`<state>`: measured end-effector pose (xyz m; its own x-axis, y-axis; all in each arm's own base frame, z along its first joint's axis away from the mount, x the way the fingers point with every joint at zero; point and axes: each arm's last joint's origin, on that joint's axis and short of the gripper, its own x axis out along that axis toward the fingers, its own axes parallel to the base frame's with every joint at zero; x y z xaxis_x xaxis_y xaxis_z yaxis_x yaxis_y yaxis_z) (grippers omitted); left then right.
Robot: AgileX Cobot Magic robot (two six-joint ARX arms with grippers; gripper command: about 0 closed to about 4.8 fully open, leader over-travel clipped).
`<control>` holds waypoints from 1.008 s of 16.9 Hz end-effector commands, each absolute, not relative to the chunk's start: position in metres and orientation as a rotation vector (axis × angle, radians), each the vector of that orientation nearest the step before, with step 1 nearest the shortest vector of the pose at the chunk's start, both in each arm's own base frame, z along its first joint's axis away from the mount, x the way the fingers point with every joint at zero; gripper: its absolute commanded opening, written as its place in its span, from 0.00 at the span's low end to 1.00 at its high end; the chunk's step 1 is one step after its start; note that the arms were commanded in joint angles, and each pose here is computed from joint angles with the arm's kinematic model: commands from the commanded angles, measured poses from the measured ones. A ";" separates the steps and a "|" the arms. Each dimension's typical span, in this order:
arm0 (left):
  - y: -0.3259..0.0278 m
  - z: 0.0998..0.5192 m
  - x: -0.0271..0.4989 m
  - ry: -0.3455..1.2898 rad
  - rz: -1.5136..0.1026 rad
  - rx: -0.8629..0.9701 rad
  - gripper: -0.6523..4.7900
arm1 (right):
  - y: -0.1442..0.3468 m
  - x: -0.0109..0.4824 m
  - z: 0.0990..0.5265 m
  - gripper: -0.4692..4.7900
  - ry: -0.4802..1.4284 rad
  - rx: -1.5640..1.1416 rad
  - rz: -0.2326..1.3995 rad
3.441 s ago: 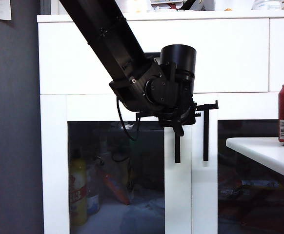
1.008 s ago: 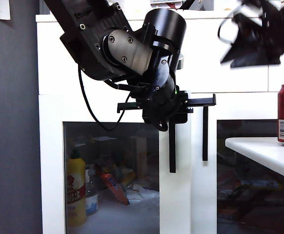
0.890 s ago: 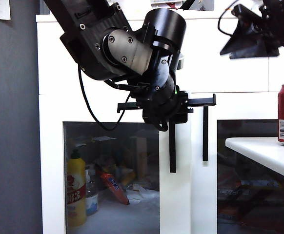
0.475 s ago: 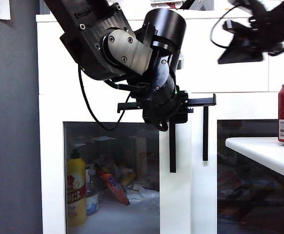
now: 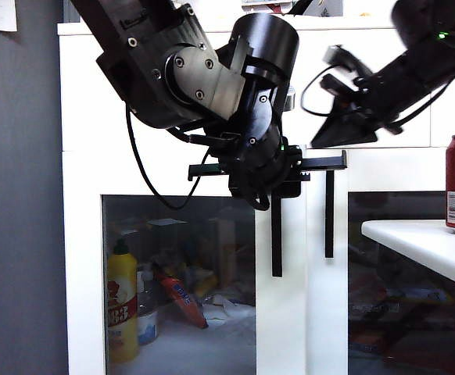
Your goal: Open the left door of the white cabinet, pick up a can of beverage from the table on the right, place it inside the cabinet, and finally close the cabinet door.
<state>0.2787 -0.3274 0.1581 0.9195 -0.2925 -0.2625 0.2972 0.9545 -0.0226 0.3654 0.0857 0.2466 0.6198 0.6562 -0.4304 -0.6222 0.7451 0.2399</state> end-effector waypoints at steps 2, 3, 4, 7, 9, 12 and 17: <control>-0.330 0.155 0.271 0.314 -0.332 0.068 0.11 | 0.088 0.361 0.244 0.09 0.572 0.071 0.803; -0.330 0.153 0.270 0.329 -0.331 0.082 0.11 | 0.088 0.360 0.243 0.09 0.591 0.073 0.826; -0.330 0.152 0.269 0.341 -0.333 0.094 0.11 | 0.088 0.358 0.242 0.09 0.601 0.073 0.846; -0.335 0.152 0.263 0.344 -0.349 0.100 0.11 | 0.089 0.358 0.241 0.09 0.604 0.080 0.865; -0.336 0.150 0.260 0.355 -0.351 0.114 0.11 | 0.090 0.356 0.241 0.09 0.608 0.095 0.906; -0.337 0.148 0.255 0.361 -0.311 0.145 0.11 | 0.092 0.354 0.241 0.09 0.618 0.124 0.964; -0.335 0.153 0.243 0.430 -0.307 0.231 0.11 | 0.097 0.351 0.241 0.09 0.631 0.154 1.049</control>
